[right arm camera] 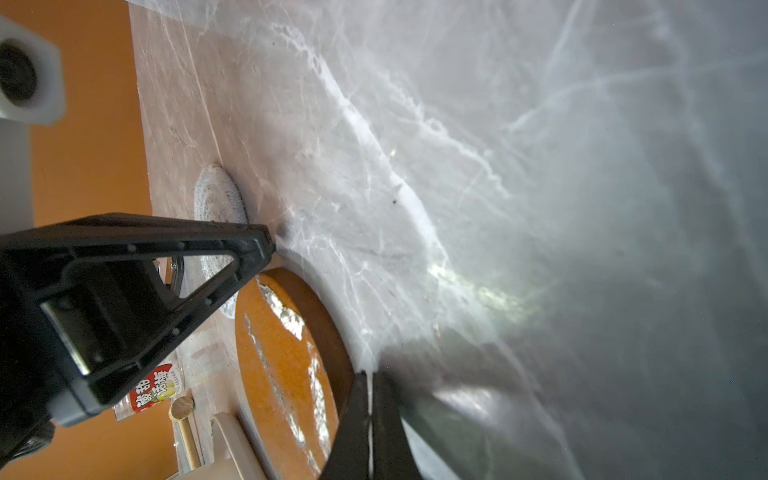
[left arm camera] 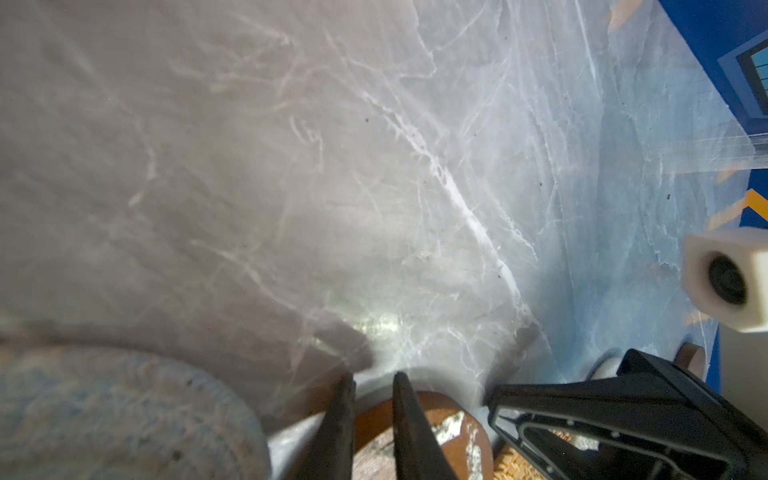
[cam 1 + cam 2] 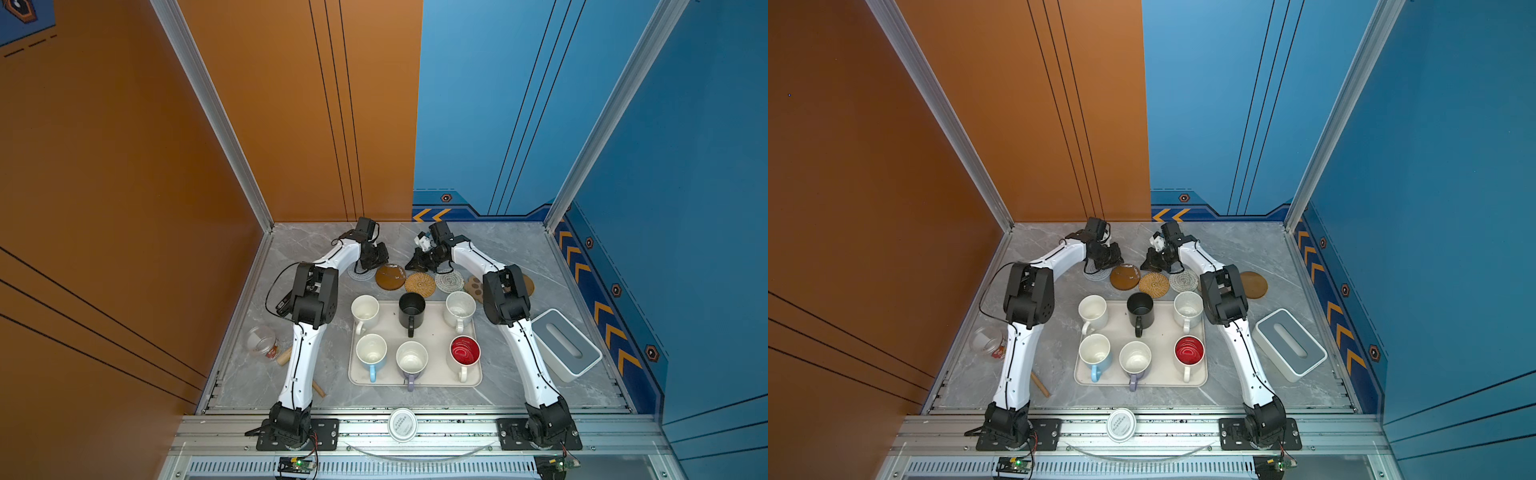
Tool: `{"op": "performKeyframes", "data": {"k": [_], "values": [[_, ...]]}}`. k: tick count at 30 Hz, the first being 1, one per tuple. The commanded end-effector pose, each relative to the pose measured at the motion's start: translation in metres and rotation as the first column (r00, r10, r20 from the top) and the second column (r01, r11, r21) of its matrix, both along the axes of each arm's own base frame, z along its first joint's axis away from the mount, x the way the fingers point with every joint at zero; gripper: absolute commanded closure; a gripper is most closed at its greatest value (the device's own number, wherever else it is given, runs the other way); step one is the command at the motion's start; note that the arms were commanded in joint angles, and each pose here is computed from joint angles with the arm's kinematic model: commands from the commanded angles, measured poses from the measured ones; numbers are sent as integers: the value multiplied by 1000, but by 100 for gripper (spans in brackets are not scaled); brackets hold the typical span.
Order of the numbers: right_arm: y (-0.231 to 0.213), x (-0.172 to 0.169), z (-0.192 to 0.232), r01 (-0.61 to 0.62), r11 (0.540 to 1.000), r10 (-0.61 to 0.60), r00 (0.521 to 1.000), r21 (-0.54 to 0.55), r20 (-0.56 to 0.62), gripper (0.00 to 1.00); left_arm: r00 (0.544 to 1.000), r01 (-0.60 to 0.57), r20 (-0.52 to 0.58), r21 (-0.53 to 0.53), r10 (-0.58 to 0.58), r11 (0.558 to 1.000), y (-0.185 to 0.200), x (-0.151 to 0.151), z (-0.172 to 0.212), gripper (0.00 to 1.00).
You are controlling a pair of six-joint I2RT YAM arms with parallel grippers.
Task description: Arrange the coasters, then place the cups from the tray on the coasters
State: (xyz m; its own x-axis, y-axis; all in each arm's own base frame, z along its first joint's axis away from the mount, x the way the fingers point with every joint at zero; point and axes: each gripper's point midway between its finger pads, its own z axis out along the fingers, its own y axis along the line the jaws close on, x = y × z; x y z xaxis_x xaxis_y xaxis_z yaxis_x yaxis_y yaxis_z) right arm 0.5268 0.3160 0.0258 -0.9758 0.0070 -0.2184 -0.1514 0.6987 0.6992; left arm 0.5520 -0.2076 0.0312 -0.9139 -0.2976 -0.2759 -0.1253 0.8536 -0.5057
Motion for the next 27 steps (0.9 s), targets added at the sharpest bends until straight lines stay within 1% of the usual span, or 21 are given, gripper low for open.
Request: {"op": "performKeyframes", "data": {"k": [1, 3, 6, 11, 14, 17, 19, 22, 27], "values": [[-2, -14, 4, -14, 999, 13, 1000, -46, -17, 100, 996, -6, -86, 64, 12, 998, 10, -23, -24, 80], [-3, -11, 8, -10, 998, 10, 1000, -55, 0, 100, 998, -18, -62, 54, 22, 998, 9, -17, -17, 80], [-4, -4, 21, 5, 999, -3, 999, -54, 43, 100, 999, -37, -7, 44, 37, 998, 10, -4, 4, 79], [-7, 12, 56, 39, 999, -35, 990, -27, 136, 100, 992, -62, 107, 17, 60, 998, 15, 20, 56, 78], [-9, 19, 78, 56, 998, -53, 981, -8, 185, 100, 985, -76, 153, 8, 74, 997, 21, 24, 81, 78], [-12, 19, 94, 65, 998, -64, 974, -1, 216, 100, 982, -84, 172, 24, 78, 996, 29, 19, 94, 78], [-14, 16, 101, 64, 998, -61, 973, -2, 224, 100, 984, -85, 160, 62, 74, 994, 36, 11, 95, 78], [-20, 6, 107, 66, 998, -59, 971, -24, 231, 100, 991, -81, 122, 159, 62, 984, 50, -5, 89, 78], [-27, -19, 114, 56, 995, -35, 968, -78, 249, 100, 994, -99, 74, 286, 81, 953, 73, -22, 71, 78]]}}
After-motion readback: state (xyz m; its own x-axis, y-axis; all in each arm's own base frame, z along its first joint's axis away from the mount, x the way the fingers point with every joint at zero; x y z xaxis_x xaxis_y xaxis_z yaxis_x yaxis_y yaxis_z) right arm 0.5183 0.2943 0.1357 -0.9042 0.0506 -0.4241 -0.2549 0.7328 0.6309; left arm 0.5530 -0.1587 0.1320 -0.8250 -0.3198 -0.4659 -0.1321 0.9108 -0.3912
